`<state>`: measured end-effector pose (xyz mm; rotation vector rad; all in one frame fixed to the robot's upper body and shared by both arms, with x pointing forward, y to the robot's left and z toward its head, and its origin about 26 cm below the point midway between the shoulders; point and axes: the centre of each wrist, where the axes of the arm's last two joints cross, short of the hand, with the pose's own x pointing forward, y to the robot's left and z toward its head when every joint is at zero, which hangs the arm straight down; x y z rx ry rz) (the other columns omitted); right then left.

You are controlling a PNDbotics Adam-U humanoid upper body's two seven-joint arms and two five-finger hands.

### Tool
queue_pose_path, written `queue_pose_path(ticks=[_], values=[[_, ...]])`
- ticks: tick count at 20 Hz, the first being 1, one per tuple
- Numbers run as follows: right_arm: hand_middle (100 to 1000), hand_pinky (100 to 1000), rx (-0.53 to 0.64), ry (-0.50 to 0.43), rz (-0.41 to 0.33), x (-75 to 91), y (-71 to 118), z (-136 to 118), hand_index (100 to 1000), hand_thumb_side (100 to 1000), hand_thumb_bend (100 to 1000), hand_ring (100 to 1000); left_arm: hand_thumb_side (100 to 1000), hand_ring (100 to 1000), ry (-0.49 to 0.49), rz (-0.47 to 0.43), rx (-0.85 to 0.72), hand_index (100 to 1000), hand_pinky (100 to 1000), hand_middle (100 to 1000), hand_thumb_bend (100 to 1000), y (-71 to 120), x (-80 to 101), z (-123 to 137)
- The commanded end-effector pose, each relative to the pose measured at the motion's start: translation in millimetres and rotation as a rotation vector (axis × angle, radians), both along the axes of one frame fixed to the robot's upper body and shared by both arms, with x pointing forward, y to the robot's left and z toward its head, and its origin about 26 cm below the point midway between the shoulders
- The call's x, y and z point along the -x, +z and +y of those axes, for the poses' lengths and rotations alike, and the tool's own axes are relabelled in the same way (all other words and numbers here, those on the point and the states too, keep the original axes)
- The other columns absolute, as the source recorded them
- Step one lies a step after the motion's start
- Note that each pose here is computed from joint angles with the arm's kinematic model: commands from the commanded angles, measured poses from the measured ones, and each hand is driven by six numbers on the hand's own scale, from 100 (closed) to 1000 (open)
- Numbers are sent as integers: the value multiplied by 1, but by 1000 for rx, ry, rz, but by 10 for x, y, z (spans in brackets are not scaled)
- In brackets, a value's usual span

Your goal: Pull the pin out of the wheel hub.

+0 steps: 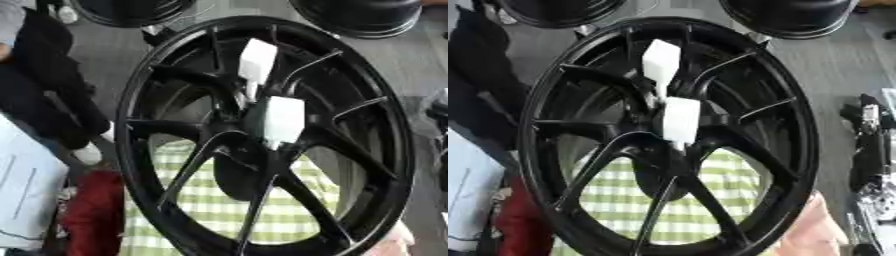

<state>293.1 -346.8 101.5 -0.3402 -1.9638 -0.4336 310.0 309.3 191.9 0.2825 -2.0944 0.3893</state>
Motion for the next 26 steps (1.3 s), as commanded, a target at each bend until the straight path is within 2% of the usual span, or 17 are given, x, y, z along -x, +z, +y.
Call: queue_pose_path(ticks=[1,5,8,11,16,21,24,26], values=[[658,1000,30,-8,-38,36,118,-37,817,688,100,777,840,636,9,-29,-36,742,482,639,171,113,32,55],[658,1000,28,-5,-40,52,124,-20,817,690,100,776,837,638,9,-39,-52,745,482,641,166,154,35,58],[657,1000,28,-6,-41,67,124,-15,816,688,100,776,822,642,0,-62,-112,752,484,648,146,272,39,61],[656,1000,35,-8,-38,95,124,-26,816,684,100,775,796,649,-25,-114,-256,768,490,663,102,579,47,58],[654,1000,49,-9,-27,134,115,-45,815,677,100,773,728,679,-99,-146,-586,801,515,703,100,1213,86,-5],[654,1000,65,-6,-6,158,86,-54,815,679,100,772,674,688,-182,-47,-964,806,554,711,100,1821,41,-102],[653,1000,72,-7,2,171,74,-61,814,679,100,771,671,699,-216,3,-1140,810,592,720,109,2056,-34,-189],[653,1000,77,-8,8,182,63,-65,814,679,100,771,687,705,-269,39,-1271,815,613,727,128,2190,-132,-336]])
